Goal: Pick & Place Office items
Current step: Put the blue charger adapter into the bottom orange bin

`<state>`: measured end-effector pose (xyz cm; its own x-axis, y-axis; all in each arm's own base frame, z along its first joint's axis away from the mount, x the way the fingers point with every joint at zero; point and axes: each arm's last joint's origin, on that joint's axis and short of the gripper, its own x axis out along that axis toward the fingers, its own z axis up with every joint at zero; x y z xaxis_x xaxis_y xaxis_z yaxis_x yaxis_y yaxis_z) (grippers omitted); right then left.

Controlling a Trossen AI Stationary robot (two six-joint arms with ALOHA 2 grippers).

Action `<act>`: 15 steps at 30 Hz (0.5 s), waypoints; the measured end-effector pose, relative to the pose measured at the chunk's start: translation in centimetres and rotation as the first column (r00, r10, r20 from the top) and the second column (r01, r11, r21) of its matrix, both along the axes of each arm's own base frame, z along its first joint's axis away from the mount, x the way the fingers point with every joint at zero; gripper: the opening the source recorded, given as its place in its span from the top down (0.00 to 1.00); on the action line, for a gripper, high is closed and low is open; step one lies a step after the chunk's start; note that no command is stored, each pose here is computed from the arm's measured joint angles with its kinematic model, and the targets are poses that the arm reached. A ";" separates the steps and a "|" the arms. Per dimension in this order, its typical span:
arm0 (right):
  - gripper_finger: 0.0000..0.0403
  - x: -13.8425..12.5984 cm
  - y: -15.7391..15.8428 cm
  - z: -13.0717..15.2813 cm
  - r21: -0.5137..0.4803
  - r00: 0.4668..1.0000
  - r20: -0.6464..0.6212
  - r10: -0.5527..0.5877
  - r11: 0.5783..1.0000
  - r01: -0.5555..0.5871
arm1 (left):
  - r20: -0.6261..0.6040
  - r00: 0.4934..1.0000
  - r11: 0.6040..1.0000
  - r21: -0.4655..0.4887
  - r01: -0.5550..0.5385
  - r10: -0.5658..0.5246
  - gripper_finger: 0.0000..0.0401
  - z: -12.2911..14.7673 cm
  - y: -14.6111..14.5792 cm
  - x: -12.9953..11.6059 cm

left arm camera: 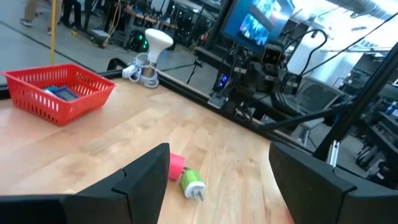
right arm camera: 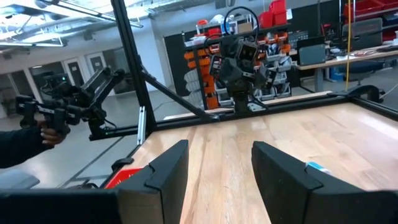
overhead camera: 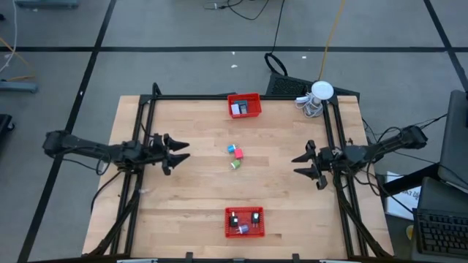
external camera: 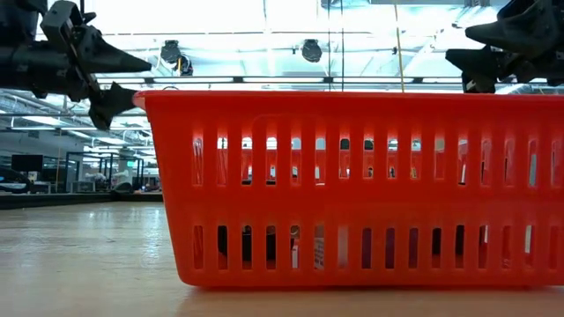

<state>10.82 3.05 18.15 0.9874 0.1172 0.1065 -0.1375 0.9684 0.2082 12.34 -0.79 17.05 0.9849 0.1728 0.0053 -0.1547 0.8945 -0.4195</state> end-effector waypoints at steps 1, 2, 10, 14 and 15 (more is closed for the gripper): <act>0.59 -0.1 0.0 0.0 0.000 1.000 -0.001 0.000 1.000 0.000 | -0.002 1.000 1.000 -0.002 0.000 0.000 0.32 0.0 0.0 0.1; 0.59 -0.2 -0.1 0.0 0.001 1.000 0.001 0.001 1.000 -0.001 | -0.004 1.000 1.000 -0.008 0.000 0.000 0.32 -0.1 0.0 0.1; 0.59 -1.0 -0.3 -0.8 -0.020 0.998 -0.062 0.000 1.000 -0.001 | 0.004 1.000 1.000 -0.023 0.000 0.000 0.32 -0.1 -0.1 0.4; 0.59 -1.4 -0.5 -0.8 -0.011 0.998 -0.058 -0.002 1.000 0.002 | -0.002 1.000 1.000 -0.023 -0.010 0.010 0.32 -0.1 0.0 0.5; 0.59 -1.5 -0.5 -0.7 -0.008 0.999 -0.047 -0.002 1.000 0.001 | -0.007 1.000 1.000 -0.024 -0.016 0.015 0.32 -0.2 0.0 0.6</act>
